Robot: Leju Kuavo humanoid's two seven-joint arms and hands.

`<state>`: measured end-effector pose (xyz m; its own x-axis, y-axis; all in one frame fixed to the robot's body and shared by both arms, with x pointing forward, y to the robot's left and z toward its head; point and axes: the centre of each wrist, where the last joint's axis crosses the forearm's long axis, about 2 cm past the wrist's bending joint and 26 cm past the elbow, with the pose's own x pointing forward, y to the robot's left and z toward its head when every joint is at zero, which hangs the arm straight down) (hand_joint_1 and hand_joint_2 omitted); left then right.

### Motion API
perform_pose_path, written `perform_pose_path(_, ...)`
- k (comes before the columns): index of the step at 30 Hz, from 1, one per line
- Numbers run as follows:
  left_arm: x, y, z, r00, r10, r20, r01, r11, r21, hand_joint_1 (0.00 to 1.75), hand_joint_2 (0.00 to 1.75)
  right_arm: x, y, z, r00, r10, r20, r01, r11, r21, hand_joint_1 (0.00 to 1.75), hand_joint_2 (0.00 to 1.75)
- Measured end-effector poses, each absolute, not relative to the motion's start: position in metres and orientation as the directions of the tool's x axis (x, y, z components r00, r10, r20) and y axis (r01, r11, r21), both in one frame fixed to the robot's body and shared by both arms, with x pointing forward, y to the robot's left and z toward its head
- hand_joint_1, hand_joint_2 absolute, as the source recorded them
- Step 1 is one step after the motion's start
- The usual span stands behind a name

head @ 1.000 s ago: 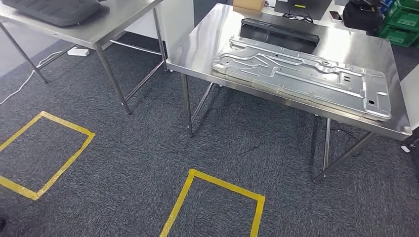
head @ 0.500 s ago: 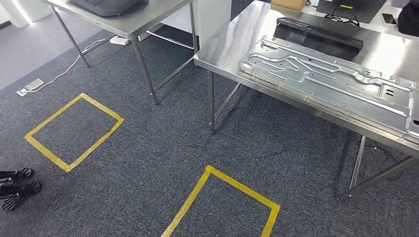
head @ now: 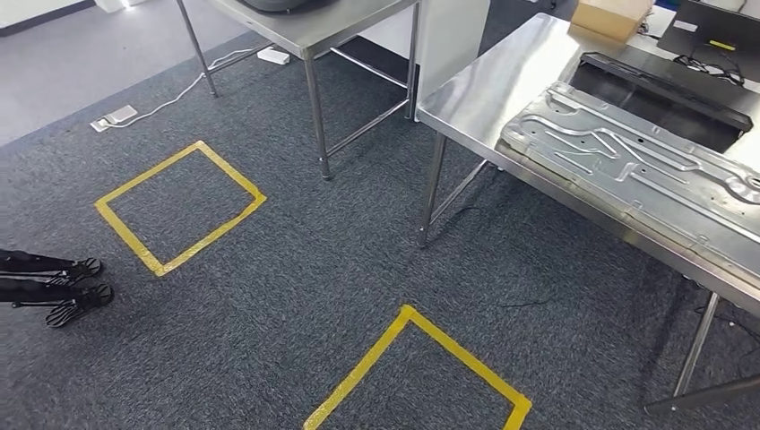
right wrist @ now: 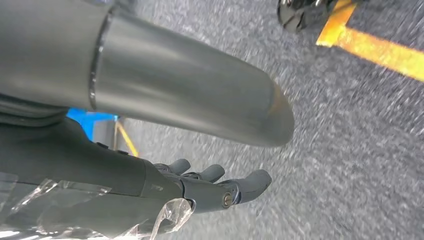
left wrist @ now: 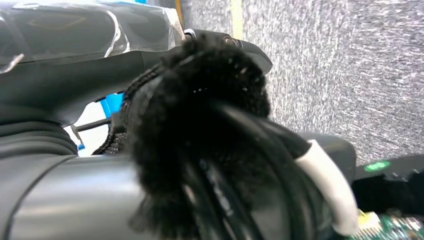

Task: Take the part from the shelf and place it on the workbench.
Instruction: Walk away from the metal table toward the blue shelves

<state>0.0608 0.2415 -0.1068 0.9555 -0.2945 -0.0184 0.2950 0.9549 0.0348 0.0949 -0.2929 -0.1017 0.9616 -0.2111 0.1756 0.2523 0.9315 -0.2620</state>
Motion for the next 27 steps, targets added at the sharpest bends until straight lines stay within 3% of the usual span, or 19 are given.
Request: perform_pose_path(27,0.0615,0.2373,-0.1062,0.950,-0.310,-0.037,0.312,0.947,0.071,0.00,0.00,0.0944,-0.2915,-0.1019,0.973,-0.153,0.176,0.196,0.943,-0.267,0.00,0.00)
